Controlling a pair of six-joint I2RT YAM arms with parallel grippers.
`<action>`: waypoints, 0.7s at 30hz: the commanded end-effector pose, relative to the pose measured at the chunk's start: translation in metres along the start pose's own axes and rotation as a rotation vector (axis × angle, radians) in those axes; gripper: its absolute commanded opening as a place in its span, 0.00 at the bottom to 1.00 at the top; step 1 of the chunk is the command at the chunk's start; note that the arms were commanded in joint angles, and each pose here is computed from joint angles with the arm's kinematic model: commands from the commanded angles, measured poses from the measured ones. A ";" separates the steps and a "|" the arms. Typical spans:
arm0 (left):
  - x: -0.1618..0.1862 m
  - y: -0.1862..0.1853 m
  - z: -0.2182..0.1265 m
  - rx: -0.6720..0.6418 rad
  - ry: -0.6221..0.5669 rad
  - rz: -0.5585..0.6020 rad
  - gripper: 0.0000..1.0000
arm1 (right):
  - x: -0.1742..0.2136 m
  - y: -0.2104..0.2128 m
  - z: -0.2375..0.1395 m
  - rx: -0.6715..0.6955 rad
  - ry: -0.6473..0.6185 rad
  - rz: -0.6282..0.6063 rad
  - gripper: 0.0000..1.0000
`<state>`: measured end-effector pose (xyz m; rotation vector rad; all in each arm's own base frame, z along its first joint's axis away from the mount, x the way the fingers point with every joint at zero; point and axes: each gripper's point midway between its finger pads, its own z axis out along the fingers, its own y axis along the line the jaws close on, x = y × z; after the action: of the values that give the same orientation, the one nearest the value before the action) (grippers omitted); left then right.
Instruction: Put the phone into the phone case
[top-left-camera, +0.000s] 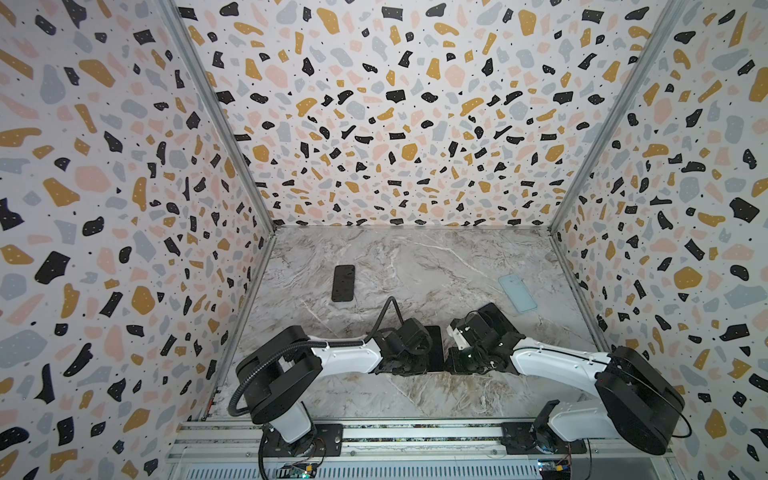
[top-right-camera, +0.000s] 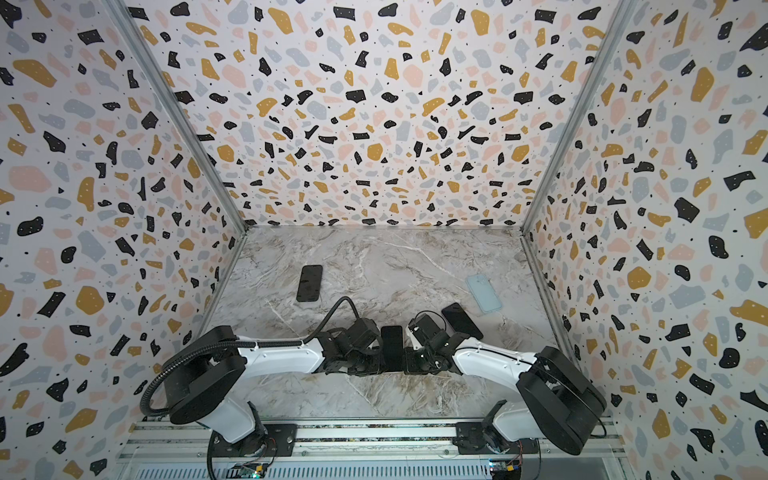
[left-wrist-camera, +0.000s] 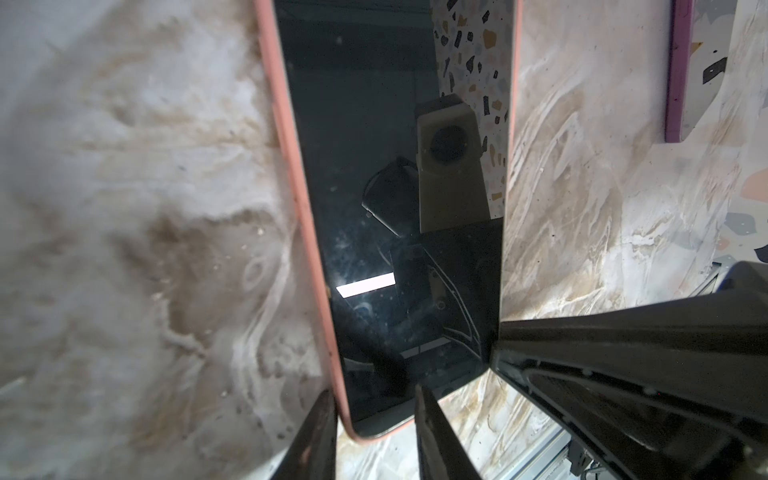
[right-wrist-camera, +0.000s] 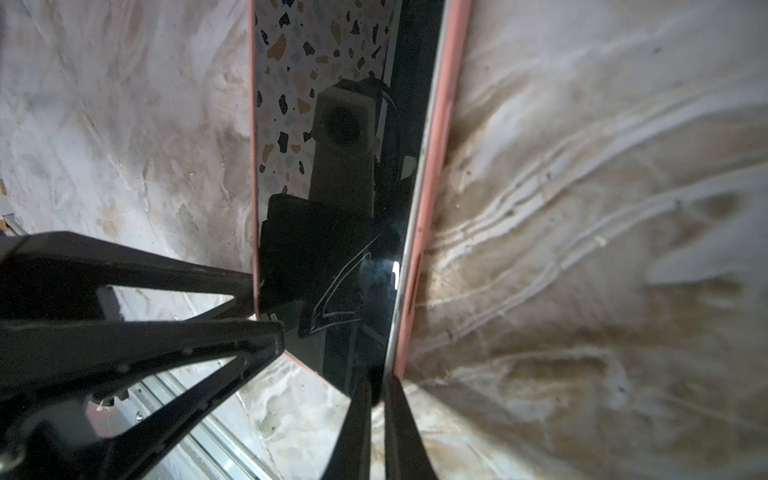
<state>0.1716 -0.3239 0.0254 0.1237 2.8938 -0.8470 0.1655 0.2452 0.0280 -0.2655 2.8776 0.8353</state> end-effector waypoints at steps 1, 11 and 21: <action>-0.002 -0.028 0.006 0.114 -0.011 0.041 0.32 | 0.014 0.018 0.014 -0.079 0.057 -0.050 0.07; -0.003 -0.025 0.002 0.095 -0.020 0.053 0.32 | -0.012 0.031 -0.017 -0.037 -0.048 -0.092 0.07; -0.013 -0.021 -0.011 0.020 -0.058 0.093 0.32 | -0.027 0.019 -0.029 0.018 -0.104 -0.099 0.22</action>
<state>0.1728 -0.3321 0.0317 0.1938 2.8555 -0.8564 0.1820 0.2549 0.0641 -0.3374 2.7529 0.8358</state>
